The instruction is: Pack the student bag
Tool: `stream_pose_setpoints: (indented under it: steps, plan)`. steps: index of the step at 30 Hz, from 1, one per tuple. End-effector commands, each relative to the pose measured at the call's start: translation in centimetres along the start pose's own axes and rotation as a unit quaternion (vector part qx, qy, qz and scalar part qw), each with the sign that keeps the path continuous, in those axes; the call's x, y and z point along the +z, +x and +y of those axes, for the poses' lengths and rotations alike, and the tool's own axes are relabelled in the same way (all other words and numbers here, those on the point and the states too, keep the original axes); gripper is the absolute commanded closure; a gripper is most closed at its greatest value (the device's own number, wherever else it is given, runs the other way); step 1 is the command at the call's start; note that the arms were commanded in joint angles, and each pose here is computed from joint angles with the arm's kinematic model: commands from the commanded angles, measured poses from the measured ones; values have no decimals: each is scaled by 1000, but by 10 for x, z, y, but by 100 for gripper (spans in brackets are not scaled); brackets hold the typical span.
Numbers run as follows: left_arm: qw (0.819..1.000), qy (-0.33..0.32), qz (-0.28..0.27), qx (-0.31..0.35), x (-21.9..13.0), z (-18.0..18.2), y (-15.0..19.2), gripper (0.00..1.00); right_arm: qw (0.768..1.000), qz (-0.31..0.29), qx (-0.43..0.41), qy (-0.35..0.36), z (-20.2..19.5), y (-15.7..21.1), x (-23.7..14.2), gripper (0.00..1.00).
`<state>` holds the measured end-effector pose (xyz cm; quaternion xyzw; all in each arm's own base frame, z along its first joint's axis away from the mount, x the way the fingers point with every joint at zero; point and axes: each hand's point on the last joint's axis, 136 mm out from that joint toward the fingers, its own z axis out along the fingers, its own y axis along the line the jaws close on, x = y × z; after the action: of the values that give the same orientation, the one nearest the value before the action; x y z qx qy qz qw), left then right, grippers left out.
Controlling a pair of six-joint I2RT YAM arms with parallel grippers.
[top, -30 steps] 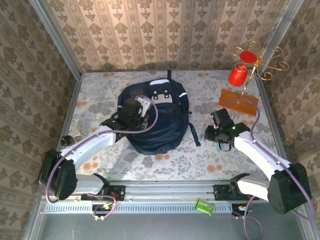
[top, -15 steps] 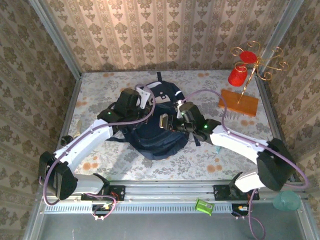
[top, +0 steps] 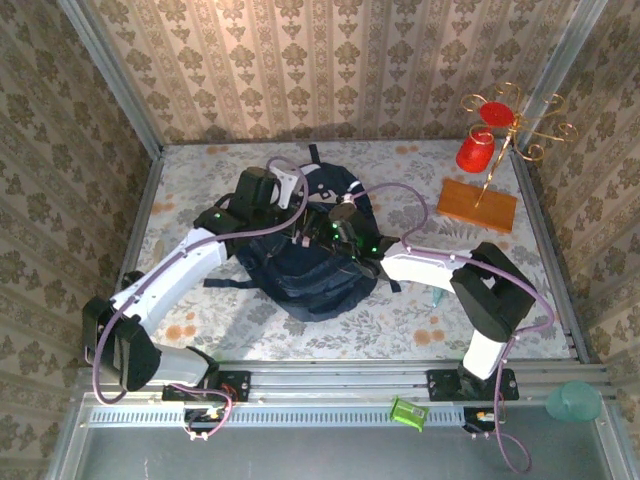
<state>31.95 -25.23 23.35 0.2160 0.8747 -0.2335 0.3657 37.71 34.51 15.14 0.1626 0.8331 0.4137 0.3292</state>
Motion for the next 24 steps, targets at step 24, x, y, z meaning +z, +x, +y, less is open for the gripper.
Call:
stream_pose_setpoints:
  steps: [24]
  plan:
    - [997, 9, -80, -23, -8, 11, -33, 100, 919, 11, -100, 382, -237, -58, -166, 15]
